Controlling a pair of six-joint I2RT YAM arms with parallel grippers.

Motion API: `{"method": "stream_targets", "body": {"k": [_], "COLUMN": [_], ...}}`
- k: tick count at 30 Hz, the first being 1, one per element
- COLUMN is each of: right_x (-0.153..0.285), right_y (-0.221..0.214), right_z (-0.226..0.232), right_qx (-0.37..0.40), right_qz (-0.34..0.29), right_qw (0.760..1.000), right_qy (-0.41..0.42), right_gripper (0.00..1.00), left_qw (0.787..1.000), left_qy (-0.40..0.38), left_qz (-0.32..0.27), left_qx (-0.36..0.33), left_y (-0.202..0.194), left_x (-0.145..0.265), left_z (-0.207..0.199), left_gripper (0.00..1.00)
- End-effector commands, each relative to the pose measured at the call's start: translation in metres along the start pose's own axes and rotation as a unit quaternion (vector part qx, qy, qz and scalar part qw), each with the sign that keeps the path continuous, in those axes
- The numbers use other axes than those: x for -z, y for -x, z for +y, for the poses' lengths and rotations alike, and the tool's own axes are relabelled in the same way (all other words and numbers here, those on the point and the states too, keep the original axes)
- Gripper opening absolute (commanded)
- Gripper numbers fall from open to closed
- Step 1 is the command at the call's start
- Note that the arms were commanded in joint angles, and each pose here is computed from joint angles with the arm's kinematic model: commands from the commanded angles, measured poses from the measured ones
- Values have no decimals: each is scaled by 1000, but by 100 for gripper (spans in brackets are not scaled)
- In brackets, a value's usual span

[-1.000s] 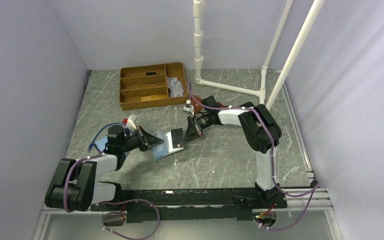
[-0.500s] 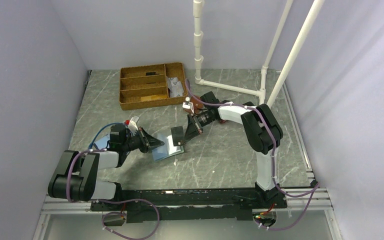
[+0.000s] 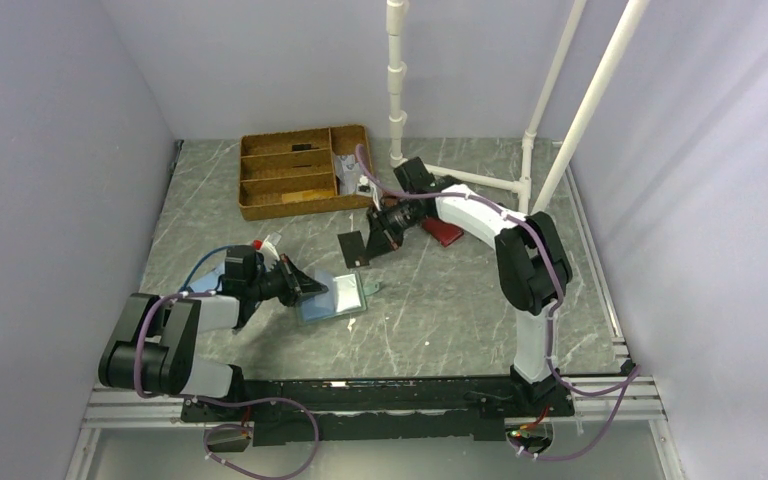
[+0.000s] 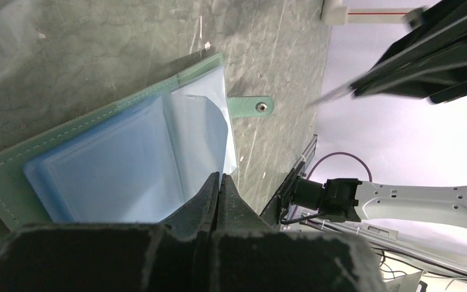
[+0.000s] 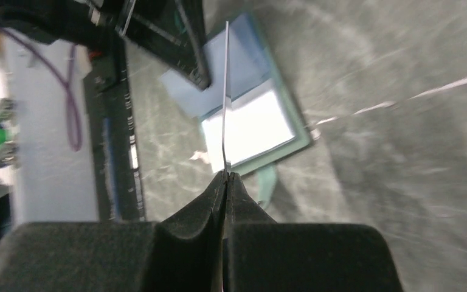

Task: Take the credit cards out of the card holder
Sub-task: Remove the credit card from the card holder.

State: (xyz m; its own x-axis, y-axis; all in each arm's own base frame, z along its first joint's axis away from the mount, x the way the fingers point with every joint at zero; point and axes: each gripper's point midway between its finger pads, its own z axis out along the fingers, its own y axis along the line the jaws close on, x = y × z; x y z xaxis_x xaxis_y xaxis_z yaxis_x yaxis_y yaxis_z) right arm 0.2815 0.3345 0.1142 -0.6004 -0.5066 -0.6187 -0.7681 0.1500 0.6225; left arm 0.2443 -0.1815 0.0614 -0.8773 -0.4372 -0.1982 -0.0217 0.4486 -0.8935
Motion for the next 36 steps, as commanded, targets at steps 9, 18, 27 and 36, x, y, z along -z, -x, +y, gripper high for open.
{"method": "stream_targets", "body": {"k": [9, 18, 27, 36], "right_x": [38, 32, 31, 19], "right_y": [147, 143, 61, 18], "right_z": [-60, -26, 23, 41], "right_qx": [165, 122, 78, 45], "right_qz": [-34, -61, -24, -10], "right_qw": [968, 984, 996, 999], "right_qy": [-185, -111, -38, 18], "right_gripper": [0, 0, 0, 0], "left_qw": [999, 999, 992, 984], "left_qy": [9, 4, 124, 135], "left_qz": [-5, 15, -6, -68], "left_qx": [-32, -43, -39, -91], "left_y": [8, 6, 12, 24], "left_x": [-2, -7, 1, 34], "left_z": [-3, 0, 22, -9], "left_gripper": [0, 3, 15, 42]}}
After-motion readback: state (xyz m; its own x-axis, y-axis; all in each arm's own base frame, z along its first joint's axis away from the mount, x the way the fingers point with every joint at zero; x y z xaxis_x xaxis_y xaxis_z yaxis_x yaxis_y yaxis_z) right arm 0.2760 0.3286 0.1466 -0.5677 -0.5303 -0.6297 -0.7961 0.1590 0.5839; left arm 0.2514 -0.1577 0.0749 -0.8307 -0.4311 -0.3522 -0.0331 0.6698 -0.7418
